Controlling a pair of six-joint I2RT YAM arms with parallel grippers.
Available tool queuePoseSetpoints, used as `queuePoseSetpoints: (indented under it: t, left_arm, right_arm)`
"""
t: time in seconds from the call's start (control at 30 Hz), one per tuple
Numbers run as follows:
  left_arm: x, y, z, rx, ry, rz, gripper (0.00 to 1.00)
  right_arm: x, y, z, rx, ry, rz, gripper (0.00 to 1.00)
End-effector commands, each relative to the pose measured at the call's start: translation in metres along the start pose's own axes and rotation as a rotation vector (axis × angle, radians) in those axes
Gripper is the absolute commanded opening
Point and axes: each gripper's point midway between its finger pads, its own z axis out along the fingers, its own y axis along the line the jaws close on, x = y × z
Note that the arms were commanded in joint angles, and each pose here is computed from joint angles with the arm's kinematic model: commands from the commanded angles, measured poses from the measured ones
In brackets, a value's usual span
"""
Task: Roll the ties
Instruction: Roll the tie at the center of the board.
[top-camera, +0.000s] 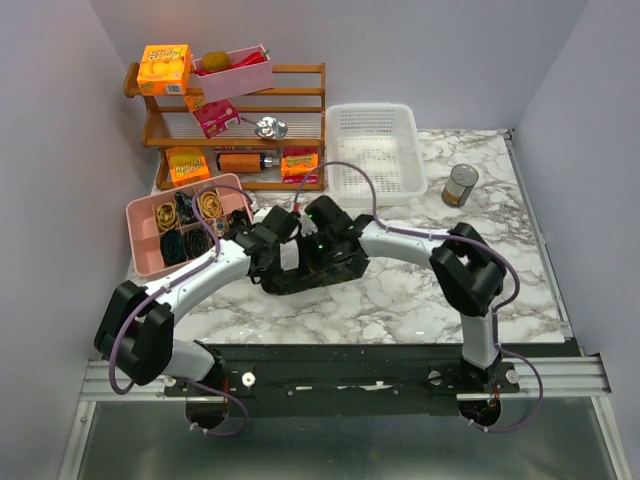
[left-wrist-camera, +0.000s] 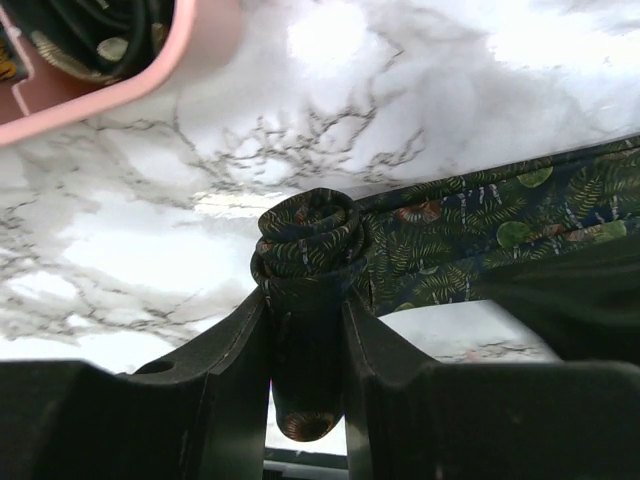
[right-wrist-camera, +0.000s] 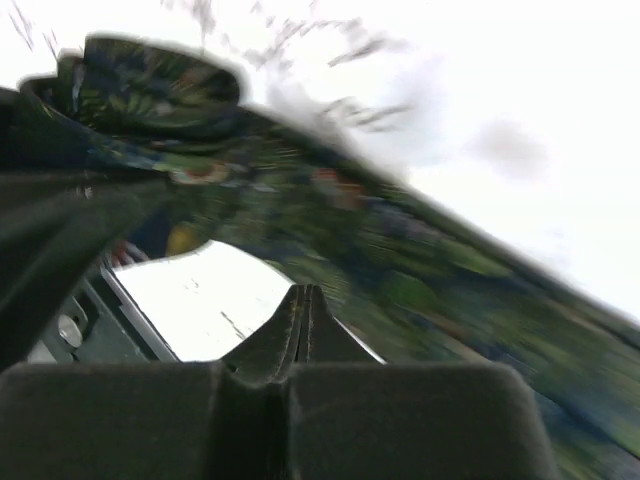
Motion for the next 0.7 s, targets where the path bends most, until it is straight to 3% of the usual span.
queuePoseSetpoints:
  t: [0.0, 0.33, 0.67]
  left_arm:
    - [0.011, 0.028, -0.002, -0.146, 0.059, 0.078, 0.36]
    - [0.016, 0.029, -0.008, -0.257, 0.112, 0.178, 0.36]
    - [0.039, -0.010, 0.013, -0.300, 0.187, 0.302, 0.39]
  right_arm:
    - [-0.034, -0.028, -0.046, 0.036, -0.136, 0.023, 0.01]
    - [-0.030, -0.069, -0.064, 0.092, -0.167, 0.104, 0.01]
    - [-0.029, -0.081, -0.065, 0.095, -0.168, 0.130, 0.01]
